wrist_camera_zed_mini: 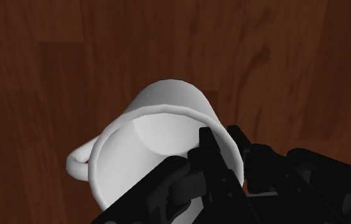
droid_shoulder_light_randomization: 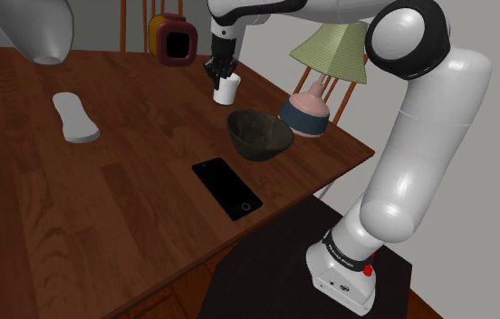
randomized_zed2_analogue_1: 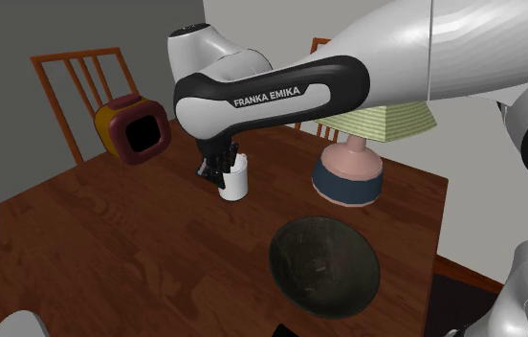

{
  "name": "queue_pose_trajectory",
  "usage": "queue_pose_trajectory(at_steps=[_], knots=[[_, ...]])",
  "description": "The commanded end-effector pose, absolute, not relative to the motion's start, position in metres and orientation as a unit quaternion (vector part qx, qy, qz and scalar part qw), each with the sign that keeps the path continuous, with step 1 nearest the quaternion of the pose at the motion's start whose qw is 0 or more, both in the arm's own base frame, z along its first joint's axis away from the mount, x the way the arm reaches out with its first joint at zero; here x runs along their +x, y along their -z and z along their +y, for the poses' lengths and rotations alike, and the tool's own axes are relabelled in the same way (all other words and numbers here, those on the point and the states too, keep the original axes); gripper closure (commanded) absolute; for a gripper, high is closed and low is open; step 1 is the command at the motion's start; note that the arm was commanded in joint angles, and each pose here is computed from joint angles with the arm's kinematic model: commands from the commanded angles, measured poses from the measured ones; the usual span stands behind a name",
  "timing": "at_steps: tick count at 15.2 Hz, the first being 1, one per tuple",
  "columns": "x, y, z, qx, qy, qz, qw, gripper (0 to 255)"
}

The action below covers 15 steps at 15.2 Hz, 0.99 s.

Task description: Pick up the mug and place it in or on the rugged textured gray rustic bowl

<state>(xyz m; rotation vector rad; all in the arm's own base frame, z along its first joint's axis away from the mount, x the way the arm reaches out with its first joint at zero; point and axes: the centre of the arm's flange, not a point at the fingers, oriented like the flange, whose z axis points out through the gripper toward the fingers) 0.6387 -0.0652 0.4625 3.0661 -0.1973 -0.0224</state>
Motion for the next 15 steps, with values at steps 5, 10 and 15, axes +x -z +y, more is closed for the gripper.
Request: queue_pose_trajectory(at_steps=[5,10,15], knots=[[0.639,-0.468,-0.065,0.997,0.007,-0.064,0.035,255],[0.639,-0.494,-0.065,0.997,0.007,-0.064,0.035,255],[0.639,-0.520,-0.065,0.997,0.007,-0.064,0.035,255]])
